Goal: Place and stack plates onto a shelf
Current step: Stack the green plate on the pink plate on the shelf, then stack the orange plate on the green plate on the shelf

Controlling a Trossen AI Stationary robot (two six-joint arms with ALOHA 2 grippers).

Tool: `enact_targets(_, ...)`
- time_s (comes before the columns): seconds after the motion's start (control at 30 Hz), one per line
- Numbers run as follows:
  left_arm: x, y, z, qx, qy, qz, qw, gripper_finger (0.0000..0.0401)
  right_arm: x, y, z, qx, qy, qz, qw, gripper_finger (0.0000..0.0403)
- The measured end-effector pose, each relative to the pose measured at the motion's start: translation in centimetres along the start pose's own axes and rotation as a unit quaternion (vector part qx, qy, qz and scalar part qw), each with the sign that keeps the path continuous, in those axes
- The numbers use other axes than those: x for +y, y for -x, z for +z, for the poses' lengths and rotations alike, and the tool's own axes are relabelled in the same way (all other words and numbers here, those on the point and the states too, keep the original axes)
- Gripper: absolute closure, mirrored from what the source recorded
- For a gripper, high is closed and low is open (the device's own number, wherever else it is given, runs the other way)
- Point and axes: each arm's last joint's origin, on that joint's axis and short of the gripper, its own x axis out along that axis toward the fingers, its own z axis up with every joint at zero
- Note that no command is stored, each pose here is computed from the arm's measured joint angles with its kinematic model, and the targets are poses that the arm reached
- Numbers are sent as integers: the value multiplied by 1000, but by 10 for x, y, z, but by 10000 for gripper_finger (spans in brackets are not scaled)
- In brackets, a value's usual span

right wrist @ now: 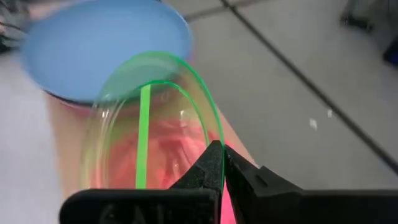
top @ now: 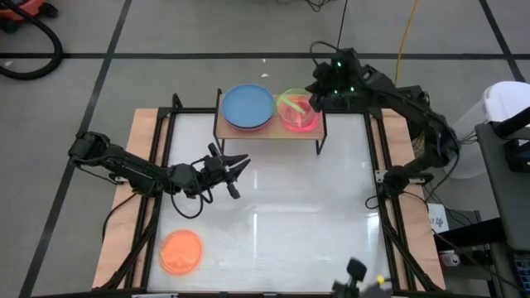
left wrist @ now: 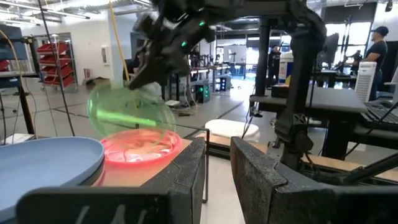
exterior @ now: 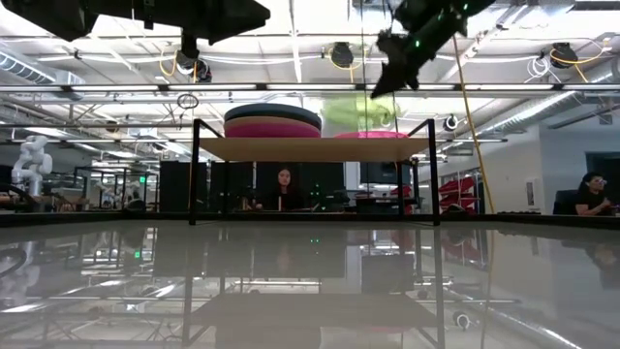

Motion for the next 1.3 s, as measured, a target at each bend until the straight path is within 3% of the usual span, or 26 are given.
enact_targets(0.23, 0, 0, -4, 16, -2, -1, 1000, 320, -33, -29, -22, 68, -25, -5, 997, 403)
enact_targets(0.53, 0, 0, -5, 20, 11, -1, 1000, 320, -43, -52, -34, 99, -39, -2, 994, 400)
enact_targets(0.73, 0, 0, -5, 21, 17, -1, 1000, 320, -44, -55, -34, 98, -34, -16, 994, 358)
enact_targets(1.0, -2, 1, -5, 23, 28, -14, 999, 320, -38, -18, -17, 57, -17, -77, 995, 277)
enact_targets(1.17, -16, -1, 5, 46, -7, -34, 998, 320, 7, 32, 3, -17, 25, 8, 1000, 263)
enact_targets(1.3, -33, -8, 23, 171, -98, -18, 980, 320, 57, 75, 7, -80, 79, 58, 992, 266)
